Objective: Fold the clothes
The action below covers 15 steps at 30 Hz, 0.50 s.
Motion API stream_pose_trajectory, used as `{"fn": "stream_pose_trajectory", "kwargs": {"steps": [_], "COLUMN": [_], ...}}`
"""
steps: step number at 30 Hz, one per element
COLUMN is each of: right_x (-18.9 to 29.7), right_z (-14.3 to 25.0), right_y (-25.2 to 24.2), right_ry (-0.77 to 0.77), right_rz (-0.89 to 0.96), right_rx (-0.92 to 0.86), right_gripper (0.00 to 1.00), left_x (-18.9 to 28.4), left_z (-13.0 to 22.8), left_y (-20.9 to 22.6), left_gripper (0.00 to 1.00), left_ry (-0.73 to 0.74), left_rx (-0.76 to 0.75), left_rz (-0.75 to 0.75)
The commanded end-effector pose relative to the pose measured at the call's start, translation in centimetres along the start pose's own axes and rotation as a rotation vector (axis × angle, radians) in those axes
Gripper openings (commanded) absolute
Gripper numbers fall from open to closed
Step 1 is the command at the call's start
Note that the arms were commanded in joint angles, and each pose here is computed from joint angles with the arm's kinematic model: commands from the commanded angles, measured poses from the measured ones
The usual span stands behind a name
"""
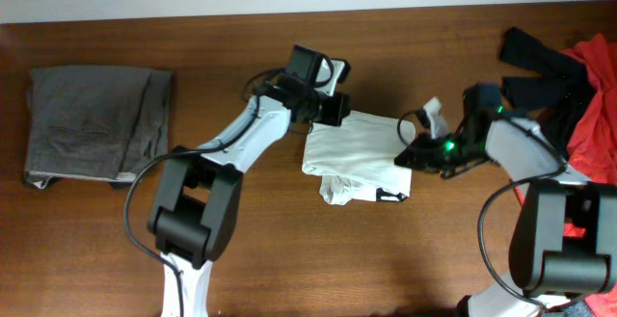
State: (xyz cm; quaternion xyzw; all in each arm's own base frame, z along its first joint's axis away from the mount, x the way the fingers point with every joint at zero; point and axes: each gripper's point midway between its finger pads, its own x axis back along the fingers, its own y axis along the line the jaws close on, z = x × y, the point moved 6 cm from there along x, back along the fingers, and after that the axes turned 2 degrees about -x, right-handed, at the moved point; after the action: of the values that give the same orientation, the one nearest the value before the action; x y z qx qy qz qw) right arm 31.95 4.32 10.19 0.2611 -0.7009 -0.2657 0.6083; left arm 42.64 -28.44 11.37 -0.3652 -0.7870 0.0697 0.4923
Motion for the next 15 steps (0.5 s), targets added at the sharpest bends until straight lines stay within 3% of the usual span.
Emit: {"fn": "stream_pose_trajectory", "kwargs": {"steps": [1,9,15], "right_x": [-2.6,-6.1,-5.8], "right_z": [2.5,7.8,8.2], "right_y": [-1.7,-5.8,-6.3], "right_ry": [0.043,0.159,0.165], "right_rz": [-0.042,0.055,0.054], "right_rx": [-0.085,-0.313,-0.356], "right_gripper": [0.04,0.04,0.04], "left_x": [-2.1,-4.1,-4.9], "left_z": [1.4,3.4,3.6], "left_y": [0.5,2.8,3.6], "left_gripper": [0.01,0.01,0.0], "left_ry": [0.049,0.107,0.106], "left_rx": [-0.008,0.018,0.021], "left_rz": [-0.02,-0.122,-0.138]}}
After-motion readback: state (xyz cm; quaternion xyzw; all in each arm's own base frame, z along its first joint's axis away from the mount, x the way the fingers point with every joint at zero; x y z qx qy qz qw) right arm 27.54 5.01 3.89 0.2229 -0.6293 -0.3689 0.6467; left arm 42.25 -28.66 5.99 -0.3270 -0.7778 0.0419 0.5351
